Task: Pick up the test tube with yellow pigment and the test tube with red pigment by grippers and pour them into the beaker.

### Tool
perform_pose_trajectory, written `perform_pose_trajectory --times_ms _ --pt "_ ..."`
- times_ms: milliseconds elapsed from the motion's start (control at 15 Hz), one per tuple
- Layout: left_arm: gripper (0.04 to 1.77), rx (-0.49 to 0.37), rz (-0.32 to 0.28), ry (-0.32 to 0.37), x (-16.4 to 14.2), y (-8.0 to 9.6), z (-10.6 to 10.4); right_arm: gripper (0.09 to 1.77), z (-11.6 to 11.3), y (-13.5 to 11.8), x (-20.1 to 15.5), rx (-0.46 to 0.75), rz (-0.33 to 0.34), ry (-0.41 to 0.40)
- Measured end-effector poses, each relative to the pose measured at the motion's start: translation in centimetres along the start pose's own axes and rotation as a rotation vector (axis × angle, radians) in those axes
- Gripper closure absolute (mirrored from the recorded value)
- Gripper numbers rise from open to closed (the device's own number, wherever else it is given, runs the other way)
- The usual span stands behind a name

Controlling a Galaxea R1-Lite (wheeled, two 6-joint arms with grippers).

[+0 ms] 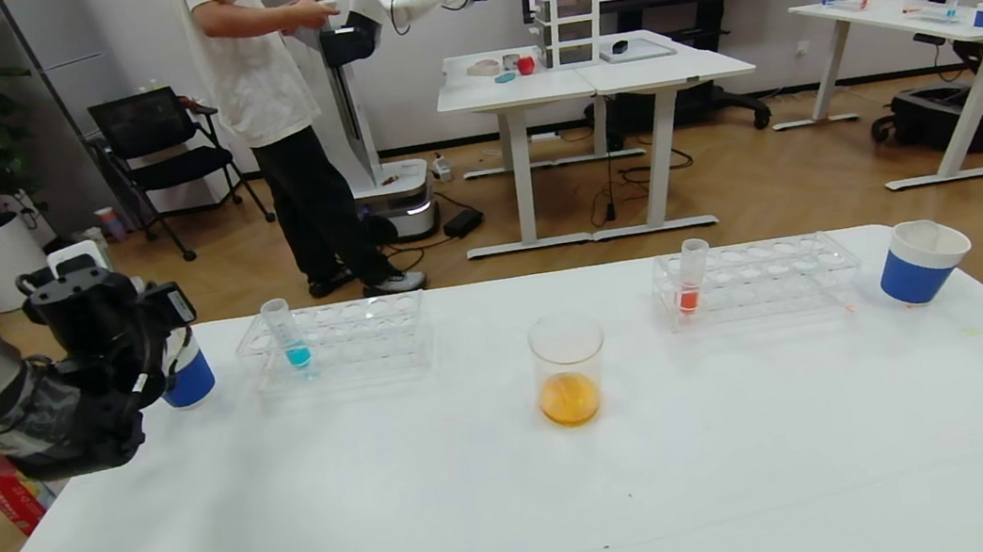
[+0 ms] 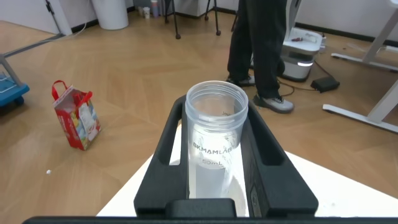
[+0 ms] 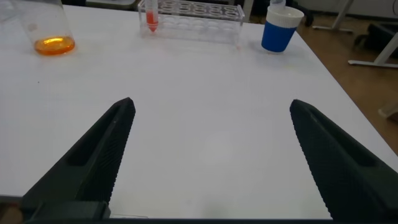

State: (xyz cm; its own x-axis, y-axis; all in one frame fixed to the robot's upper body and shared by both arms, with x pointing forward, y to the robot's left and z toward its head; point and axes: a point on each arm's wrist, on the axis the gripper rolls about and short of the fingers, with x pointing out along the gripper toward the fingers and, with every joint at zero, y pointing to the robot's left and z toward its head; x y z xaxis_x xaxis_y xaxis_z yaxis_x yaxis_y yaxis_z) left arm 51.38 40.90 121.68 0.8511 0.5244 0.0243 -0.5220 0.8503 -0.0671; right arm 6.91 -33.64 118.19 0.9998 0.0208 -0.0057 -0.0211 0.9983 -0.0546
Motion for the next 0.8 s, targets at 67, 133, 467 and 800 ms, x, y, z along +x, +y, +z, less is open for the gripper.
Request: perform_pose_trajectory --times_ms 67,133,467,800 --pt "1.31 0.004 0.005 0.012 0.2 0.1 -0.6 0.12 0.0 0.0 0.0 0.0 0.0 0.0" --pt "1.31 0.008 0.01 0.022 0.4 0.2 -1.2 0.12 0.0 0.0 0.0 0.0 -0.001 0.0" --pt "1.12 0.02 0.012 0.061 -0.2 0.9 -2.7 0.12 0.0 0.0 0.0 0.0 0.0 0.0" --pt "0.06 0.015 0.008 0.035 -0.2 1.1 -2.9 0.12 0.0 0.0 0.0 0.0 0.0 0.0"
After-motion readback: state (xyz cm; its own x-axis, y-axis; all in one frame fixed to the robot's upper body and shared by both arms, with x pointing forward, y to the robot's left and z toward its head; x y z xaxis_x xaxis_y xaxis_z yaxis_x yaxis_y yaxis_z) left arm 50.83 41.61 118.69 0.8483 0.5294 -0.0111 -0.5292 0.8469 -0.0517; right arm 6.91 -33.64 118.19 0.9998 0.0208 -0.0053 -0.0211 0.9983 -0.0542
